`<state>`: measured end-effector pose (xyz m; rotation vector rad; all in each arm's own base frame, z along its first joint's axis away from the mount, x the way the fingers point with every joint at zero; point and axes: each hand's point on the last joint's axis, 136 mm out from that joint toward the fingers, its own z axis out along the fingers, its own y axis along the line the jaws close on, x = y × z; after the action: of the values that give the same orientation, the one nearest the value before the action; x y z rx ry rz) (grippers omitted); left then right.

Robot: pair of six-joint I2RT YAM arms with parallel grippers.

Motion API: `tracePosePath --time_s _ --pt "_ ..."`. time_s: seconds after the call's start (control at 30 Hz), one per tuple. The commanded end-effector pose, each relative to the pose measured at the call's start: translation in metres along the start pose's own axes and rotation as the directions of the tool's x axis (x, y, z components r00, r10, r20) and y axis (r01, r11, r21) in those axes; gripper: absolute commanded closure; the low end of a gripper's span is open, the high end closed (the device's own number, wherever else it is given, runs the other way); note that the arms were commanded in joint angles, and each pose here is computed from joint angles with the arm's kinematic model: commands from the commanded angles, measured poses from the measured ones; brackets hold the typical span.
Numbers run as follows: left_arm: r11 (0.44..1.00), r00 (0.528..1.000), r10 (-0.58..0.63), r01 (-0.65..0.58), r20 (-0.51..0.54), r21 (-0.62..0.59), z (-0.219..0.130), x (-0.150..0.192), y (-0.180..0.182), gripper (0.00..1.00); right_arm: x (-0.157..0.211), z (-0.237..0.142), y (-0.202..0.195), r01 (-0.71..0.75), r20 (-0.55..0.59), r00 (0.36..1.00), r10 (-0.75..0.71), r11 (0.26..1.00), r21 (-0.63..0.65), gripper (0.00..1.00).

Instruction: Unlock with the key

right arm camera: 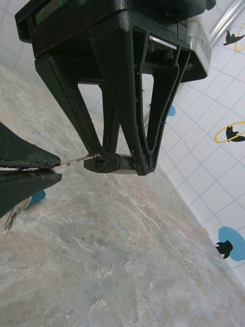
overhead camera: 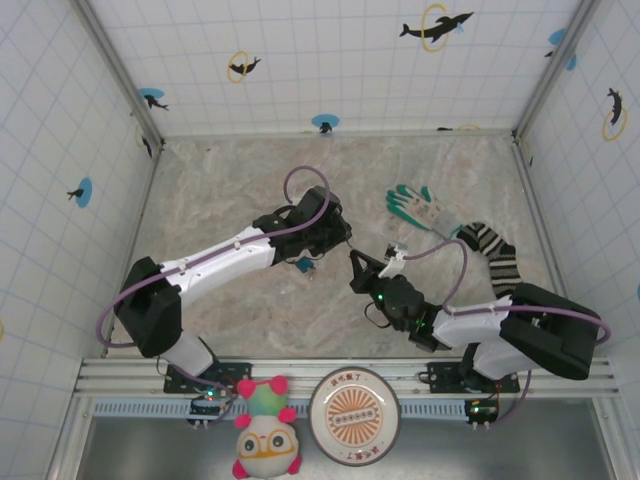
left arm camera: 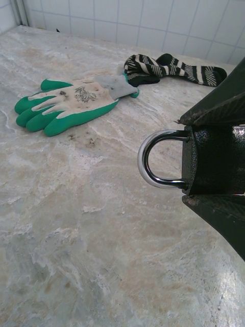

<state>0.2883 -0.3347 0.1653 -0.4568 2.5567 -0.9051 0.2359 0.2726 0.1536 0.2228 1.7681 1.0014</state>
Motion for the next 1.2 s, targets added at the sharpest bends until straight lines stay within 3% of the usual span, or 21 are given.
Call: tracePosePath --time_s 0.0,1.17 --pt "0.999 1.000 -0.027 0.026 0.013 0.028 -0.006 -0.004 -0.005 0.90 -0.008 0.004 0.011 -0.040 0.037 0.998 0.041 0.999 -0.017 1.00" --pt "0.998 0.999 -0.024 0.026 -0.031 0.055 0.001 0.005 -0.010 0.91 -0.023 0.016 0.017 -0.033 0.057 0.998 0.034 0.999 -0.015 1.00"
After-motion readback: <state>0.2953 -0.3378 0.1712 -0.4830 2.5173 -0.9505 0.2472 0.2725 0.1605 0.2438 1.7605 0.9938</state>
